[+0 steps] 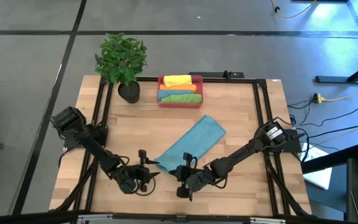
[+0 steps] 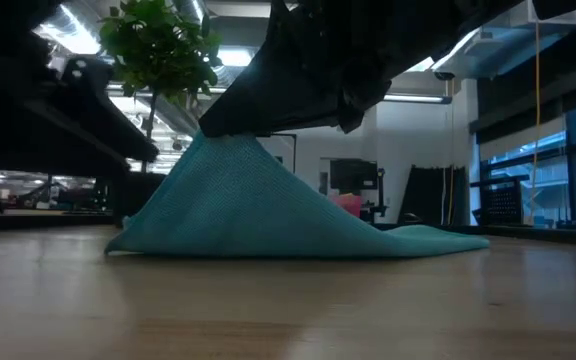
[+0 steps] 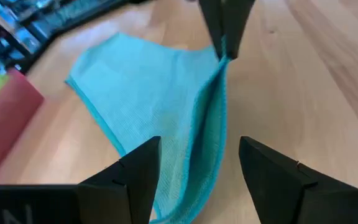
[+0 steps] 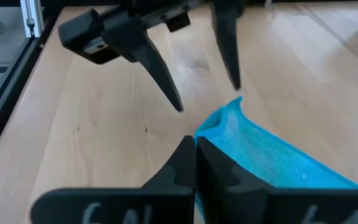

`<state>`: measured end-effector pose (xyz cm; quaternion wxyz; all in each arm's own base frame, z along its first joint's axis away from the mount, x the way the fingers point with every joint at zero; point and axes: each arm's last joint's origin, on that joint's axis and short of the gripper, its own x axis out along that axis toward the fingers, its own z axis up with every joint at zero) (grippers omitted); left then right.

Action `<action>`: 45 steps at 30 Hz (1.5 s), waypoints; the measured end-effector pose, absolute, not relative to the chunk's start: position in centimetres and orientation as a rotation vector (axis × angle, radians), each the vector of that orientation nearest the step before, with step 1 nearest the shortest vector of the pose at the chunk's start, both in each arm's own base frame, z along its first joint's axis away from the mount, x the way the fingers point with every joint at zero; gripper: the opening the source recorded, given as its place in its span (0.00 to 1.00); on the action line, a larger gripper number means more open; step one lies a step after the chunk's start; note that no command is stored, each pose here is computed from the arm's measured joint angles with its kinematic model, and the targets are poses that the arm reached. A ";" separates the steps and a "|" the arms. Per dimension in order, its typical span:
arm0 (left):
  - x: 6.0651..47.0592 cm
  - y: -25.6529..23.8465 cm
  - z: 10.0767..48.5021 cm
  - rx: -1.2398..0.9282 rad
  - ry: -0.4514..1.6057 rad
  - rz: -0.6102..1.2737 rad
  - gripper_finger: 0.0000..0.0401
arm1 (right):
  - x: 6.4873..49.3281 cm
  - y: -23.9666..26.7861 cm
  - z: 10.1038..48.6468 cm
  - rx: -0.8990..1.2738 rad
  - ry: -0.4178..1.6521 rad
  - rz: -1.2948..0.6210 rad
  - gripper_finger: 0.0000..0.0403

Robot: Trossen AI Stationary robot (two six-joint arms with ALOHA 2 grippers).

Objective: Roll microfiber towels into tight, uniform cylinder then place into a basket
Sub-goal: Fold the blue towel

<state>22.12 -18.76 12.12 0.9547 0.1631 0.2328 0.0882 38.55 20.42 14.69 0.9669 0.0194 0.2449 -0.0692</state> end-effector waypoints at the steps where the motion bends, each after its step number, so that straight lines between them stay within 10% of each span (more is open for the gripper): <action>1: 22.3 -18.6 12.1 0.313 0.482 0.175 0.53 | 38.6 20.4 14.7 0.040 0.495 -0.140 0.01; 18: 23.9 -16.1 9.2 0.307 0.674 0.165 0.68 | 38.6 20.5 14.6 0.046 0.504 -0.116 0.01; 26: 23.7 -16.0 9.1 0.407 0.680 0.176 0.47 | 38.9 20.7 15.3 0.044 0.498 -0.113 0.01; 34: 23.3 -17.6 9.5 0.466 0.696 0.110 0.05 | 38.4 21.5 15.1 0.035 0.523 -0.100 0.01; 45: 25.4 -23.8 16.3 0.350 0.774 -0.047 0.00 | 34.8 26.3 14.4 -0.029 0.644 0.174 0.01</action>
